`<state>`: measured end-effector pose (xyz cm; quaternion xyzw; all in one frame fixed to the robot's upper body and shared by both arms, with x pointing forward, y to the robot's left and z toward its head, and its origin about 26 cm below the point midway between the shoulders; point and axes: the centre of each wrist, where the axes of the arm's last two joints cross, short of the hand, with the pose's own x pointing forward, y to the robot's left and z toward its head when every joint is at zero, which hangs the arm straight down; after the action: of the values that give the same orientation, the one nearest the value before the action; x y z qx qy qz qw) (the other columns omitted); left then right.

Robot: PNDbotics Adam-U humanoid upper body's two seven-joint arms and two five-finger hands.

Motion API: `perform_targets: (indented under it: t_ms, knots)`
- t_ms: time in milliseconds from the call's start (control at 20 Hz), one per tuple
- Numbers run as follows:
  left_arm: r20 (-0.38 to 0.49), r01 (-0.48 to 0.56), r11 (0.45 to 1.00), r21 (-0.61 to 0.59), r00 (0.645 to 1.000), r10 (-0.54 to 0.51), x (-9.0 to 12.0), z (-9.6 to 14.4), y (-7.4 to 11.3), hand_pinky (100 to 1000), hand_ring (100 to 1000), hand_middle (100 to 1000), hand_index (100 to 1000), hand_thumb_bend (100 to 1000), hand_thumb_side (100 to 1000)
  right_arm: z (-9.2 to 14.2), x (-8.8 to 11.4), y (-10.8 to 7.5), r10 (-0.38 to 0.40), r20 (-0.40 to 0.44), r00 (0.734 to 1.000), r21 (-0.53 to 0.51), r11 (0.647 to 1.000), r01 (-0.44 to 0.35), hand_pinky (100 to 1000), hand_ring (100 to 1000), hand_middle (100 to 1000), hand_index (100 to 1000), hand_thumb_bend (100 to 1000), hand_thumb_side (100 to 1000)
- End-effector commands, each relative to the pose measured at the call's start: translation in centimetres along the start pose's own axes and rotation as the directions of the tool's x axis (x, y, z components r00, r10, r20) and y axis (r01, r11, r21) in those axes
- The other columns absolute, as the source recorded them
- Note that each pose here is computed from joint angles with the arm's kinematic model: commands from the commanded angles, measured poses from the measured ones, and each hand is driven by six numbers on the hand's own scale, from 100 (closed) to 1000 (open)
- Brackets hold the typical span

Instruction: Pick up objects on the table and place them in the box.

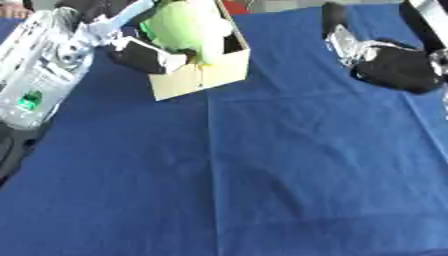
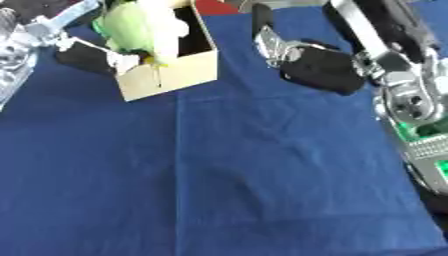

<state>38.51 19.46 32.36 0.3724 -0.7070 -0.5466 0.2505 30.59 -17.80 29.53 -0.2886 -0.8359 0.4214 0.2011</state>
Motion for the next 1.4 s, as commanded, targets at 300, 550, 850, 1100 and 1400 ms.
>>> perform_targets:
  t_ms: [300,550,850,1100,1400]
  knots:
    - [-0.083,-0.055,0.996,0.070,0.995,0.061,-2.7,-3.6,1.6,289,442,562,695,100,300,-0.4,0.3,-1.2,0.033,0.021,0.999,-0.034,0.999,-0.033,929,902,822,912,100,696]
    - [-0.175,-0.072,0.994,0.079,0.981,0.085,-4.5,-5.3,0.6,290,442,562,697,100,300,-0.4,0.4,-1.3,0.030,0.024,0.999,-0.036,0.999,-0.029,929,901,822,912,100,698]
    - [-0.265,-0.069,0.995,0.073,0.960,0.086,-6.0,-6.2,-1.1,295,449,563,695,100,298,-0.6,0.5,-1.3,0.025,0.029,0.999,-0.039,0.999,-0.024,930,901,822,913,100,699]
    - [-0.315,-0.061,0.998,0.026,0.947,0.066,-6.8,-6.4,-2.7,317,468,574,700,100,297,-0.6,0.5,-1.3,0.022,0.029,0.999,-0.042,0.999,-0.021,930,901,822,912,100,697]
    - [-0.344,-0.087,0.996,-0.005,0.936,0.080,-7.4,-6.4,-4.6,485,620,691,765,264,360,-0.5,0.5,-1.2,0.019,0.025,1.000,-0.046,0.999,-0.017,929,899,821,913,100,697]
